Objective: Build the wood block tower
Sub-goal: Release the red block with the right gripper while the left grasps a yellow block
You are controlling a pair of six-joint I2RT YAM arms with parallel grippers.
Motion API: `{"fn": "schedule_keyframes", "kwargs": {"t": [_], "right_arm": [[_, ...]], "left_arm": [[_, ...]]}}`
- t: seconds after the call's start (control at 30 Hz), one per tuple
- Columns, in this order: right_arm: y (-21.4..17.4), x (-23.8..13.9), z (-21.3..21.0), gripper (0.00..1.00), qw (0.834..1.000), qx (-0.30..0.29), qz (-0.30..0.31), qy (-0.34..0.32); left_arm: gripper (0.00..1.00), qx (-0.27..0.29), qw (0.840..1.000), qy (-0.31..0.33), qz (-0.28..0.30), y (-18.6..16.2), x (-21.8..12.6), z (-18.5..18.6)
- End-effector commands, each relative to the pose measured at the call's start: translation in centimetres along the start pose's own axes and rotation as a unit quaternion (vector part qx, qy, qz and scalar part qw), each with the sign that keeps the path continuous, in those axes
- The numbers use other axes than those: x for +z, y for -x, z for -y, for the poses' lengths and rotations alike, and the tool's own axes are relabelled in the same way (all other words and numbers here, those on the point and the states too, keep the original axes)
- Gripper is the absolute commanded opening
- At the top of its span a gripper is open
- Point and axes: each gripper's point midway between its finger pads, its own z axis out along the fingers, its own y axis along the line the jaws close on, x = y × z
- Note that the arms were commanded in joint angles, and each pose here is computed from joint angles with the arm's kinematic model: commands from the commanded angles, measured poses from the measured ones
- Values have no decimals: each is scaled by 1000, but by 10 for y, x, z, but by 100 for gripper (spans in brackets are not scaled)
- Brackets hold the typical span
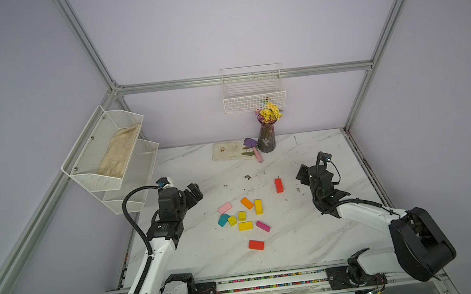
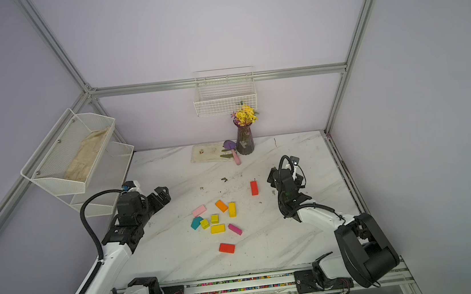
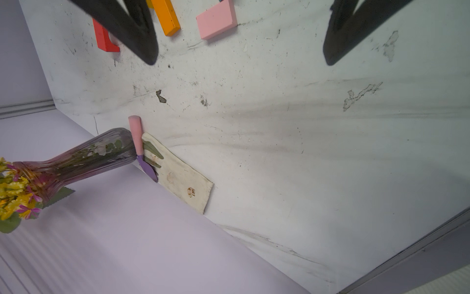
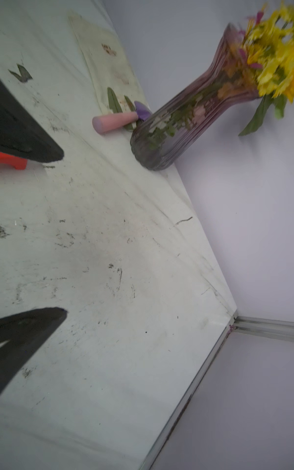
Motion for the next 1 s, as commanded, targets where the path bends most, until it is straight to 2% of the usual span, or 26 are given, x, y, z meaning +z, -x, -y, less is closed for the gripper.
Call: {"fn": "schedule_keyframes", "kwargs": {"t": [0.0,0.03,0.13,0.2,0.33,0.4,0.6,0.7,0.97], "right_arm": [[14,10,-6,86,999,15,12,35],[13,9,-5,85,999,18,14,35],[13,-1,-8,84,997,24,24,64],[23,-12,-2,87,996,37,47,68],[26,-20,4,89,994,56,63,68],[25,-15,1,88,994,53,60,71],[16,1,-6,83,997,39,34,64],[16,1,-6,83,997,40,36,63],[19,6,-5,83,997,44,45,53]], "left_arm": [[100,30,995,-91,11,23,-9,55],[100,36,994,-104,0,18,-8,66],[91,60,991,-116,-31,-1,-12,104],[85,77,987,-127,-56,-21,-18,136],[82,111,976,-158,-105,-73,-22,188],[80,123,971,-152,-139,-96,-22,204],[76,158,960,-114,-202,-153,-2,223],[65,176,954,-95,-222,-165,7,227],[50,201,948,-63,-236,-186,26,232]]}}
